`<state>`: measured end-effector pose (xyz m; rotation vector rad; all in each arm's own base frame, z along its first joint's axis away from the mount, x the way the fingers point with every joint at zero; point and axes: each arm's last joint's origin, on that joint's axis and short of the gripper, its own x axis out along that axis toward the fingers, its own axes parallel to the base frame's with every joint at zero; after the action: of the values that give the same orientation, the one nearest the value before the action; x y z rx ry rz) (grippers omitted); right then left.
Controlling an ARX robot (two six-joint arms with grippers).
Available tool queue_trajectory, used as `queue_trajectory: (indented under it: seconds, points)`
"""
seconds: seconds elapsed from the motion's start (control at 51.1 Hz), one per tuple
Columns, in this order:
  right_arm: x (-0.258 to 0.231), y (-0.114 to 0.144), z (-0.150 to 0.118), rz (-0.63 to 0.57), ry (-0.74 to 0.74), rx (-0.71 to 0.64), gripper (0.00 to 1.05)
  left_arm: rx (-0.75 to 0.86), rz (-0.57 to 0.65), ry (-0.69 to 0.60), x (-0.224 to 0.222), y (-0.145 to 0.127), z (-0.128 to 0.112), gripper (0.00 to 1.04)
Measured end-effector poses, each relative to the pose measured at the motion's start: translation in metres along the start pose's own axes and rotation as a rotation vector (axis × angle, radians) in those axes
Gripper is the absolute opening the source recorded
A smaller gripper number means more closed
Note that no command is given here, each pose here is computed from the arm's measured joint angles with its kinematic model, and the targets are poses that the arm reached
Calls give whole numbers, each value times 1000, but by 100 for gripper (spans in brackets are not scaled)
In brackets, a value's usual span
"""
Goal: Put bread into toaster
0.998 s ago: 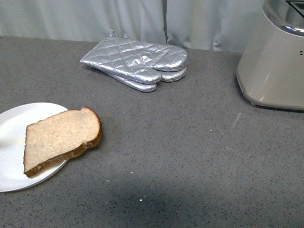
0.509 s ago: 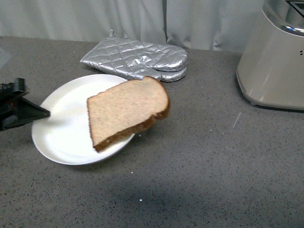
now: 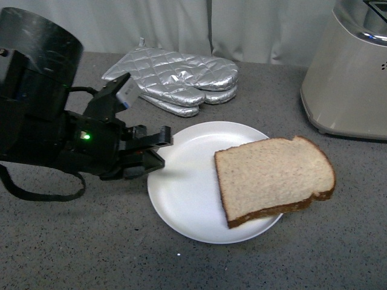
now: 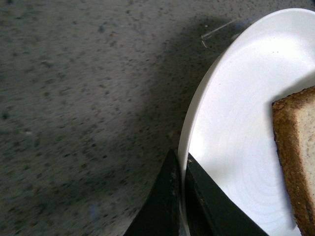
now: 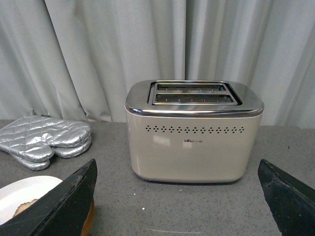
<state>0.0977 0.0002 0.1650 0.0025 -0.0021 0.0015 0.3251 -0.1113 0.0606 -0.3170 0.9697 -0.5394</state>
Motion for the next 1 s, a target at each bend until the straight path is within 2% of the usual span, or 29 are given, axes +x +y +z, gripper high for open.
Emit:
queue_trajectory:
  seconds: [0.352,0.646,0.959,0.998]
  points:
    - [0,0,0,0,0,0,95,30,-64,15,38,-44,5,4]
    - [0,0,0,0,0,0,95,71,-112,68,65,-77,-5,4]
    - [0,0,0,0,0,0,95,47,-72,59,78,-81,-4,4]
    - [0,0,0,0,0,0,95,41,-69,59,79,-81,-3,11]
